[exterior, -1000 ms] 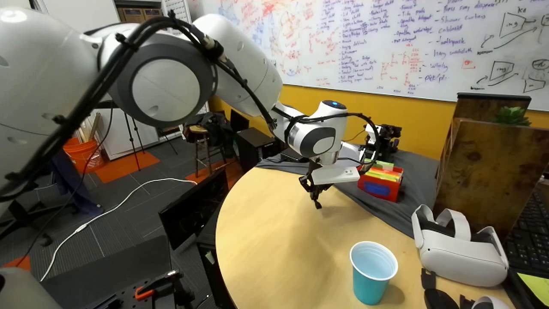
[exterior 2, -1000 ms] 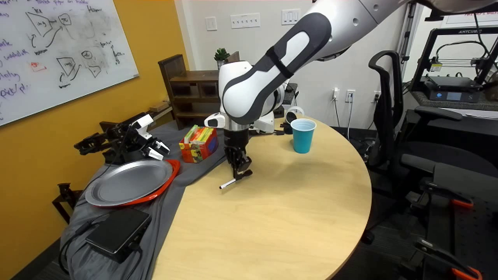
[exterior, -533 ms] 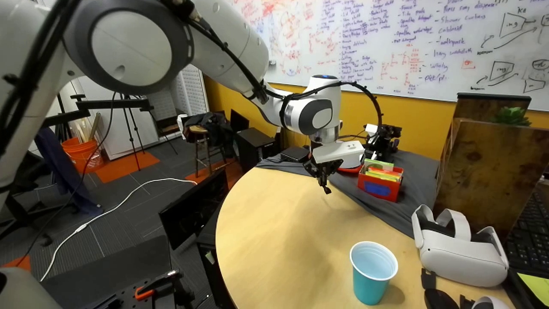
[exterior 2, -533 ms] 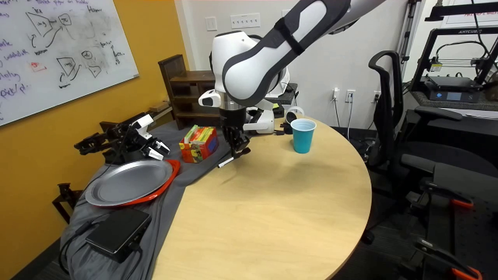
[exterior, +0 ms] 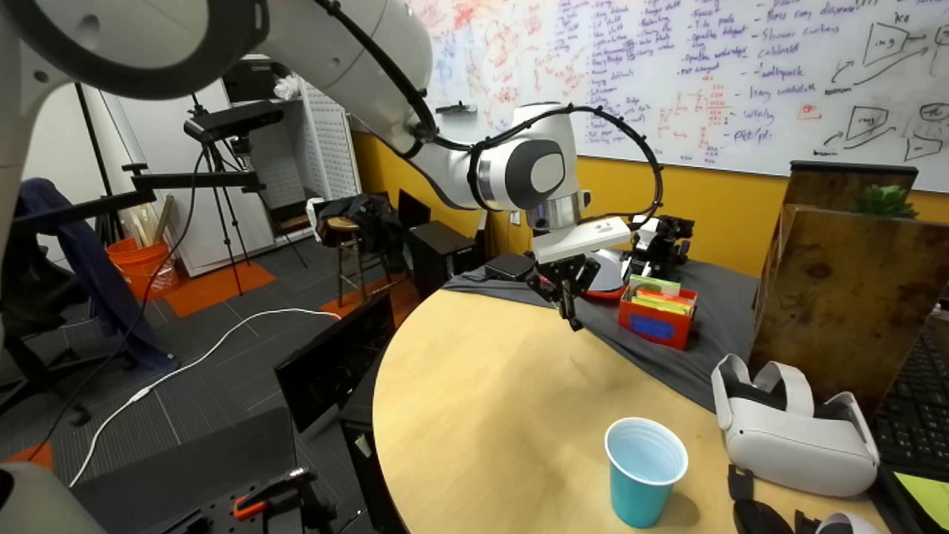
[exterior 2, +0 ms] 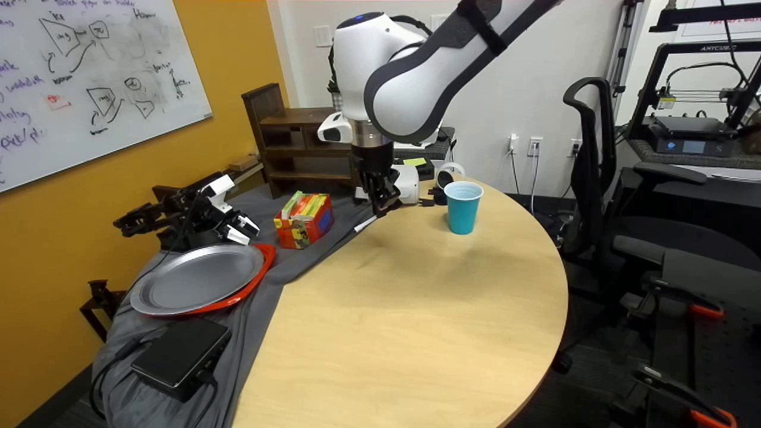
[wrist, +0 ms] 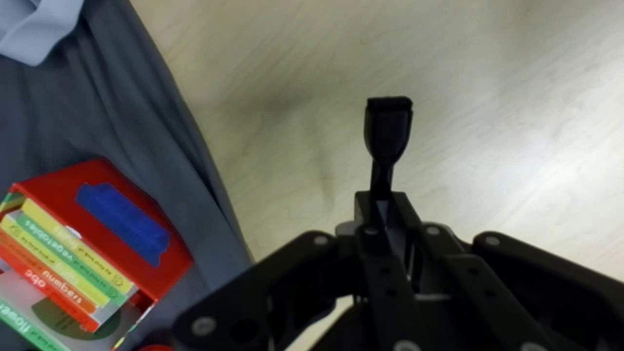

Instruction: Get the marker from the table and place it in the blue cup

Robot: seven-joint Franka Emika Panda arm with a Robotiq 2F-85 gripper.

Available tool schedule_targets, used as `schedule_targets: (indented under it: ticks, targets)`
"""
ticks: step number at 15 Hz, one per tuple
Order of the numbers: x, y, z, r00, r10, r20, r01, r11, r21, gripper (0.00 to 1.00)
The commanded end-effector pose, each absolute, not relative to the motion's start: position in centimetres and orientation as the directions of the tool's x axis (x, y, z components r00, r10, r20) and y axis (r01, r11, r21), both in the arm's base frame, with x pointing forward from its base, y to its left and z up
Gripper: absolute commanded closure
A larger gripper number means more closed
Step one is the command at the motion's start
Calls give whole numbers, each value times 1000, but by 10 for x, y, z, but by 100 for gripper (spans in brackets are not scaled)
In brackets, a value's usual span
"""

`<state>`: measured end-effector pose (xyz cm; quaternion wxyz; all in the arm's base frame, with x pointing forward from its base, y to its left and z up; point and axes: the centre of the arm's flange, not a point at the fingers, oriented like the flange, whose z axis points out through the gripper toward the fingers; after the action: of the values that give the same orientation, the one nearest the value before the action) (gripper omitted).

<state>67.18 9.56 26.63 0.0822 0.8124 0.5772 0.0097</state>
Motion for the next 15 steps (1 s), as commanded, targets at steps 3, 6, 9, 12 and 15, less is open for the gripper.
schedule_targets:
  ticks: [3, 6, 9, 12, 15]
  targets:
    - [617, 77, 317, 365, 917, -163, 921, -330, 209, 97]
    - [598, 59, 344, 368, 912, -183, 918, -324, 230, 97]
    - [579, 35, 368, 377, 904, -204, 914, -326, 243, 97]
    - [563, 7, 386, 394, 892, -221, 908, -340, 245, 97]
    - [547, -23, 401, 407, 880, -245, 904, -350, 245, 97]
